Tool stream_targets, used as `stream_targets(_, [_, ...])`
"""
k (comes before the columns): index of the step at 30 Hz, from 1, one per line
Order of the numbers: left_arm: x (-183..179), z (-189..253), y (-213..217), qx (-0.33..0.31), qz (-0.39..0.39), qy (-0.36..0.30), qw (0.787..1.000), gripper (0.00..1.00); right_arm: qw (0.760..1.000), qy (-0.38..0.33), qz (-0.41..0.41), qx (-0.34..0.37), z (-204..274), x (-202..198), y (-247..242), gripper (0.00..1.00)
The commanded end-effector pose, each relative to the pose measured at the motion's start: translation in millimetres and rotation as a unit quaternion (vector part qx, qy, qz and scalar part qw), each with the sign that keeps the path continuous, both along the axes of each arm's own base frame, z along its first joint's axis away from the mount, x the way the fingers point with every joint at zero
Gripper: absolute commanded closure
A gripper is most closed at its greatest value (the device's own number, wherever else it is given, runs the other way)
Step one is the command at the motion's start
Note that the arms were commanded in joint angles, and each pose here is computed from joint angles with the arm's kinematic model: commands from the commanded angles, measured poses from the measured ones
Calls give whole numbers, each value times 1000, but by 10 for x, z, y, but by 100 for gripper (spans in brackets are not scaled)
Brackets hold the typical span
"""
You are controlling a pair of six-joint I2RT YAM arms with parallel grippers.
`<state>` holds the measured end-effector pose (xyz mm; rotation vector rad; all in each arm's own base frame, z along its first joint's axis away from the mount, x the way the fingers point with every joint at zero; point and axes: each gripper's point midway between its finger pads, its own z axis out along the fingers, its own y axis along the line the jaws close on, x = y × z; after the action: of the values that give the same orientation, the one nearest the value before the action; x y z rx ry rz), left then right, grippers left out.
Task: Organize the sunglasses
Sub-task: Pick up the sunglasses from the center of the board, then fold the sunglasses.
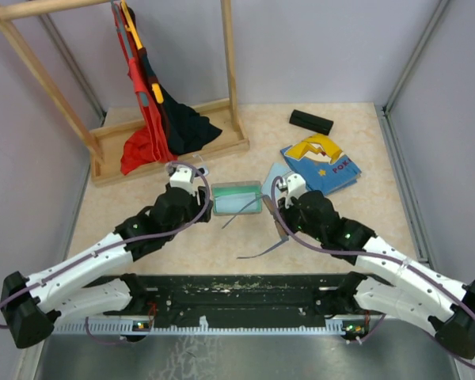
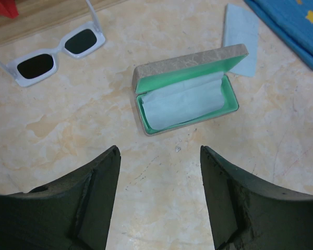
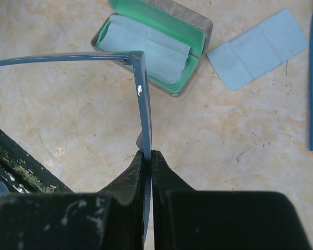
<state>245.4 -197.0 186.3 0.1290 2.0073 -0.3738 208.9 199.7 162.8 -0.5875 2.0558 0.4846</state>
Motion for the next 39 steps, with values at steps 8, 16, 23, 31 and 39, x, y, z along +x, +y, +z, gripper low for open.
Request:
stream_targets(8, [53, -13, -284, 10, -43, 23, 999, 33, 997, -67, -34, -1, 373, 210, 137, 100])
stream_targets(16, [47, -166, -601, 35, -58, 43, 997, 36, 996, -65, -53, 3, 386, 340, 234, 100])
stream_targets(23, [-62, -284, -965, 58, -57, 54, 995, 36, 996, -49, -65, 32, 420, 356, 313, 100])
stream_targets(31, [-97, -259, -1285, 32, -54, 61, 996, 36, 996, -15, -29, 80, 439, 191, 467, 100])
stream_targets(39, [-86, -235, -1556, 28, -62, 56, 996, 36, 994, 15, -21, 103, 355, 81, 512, 100])
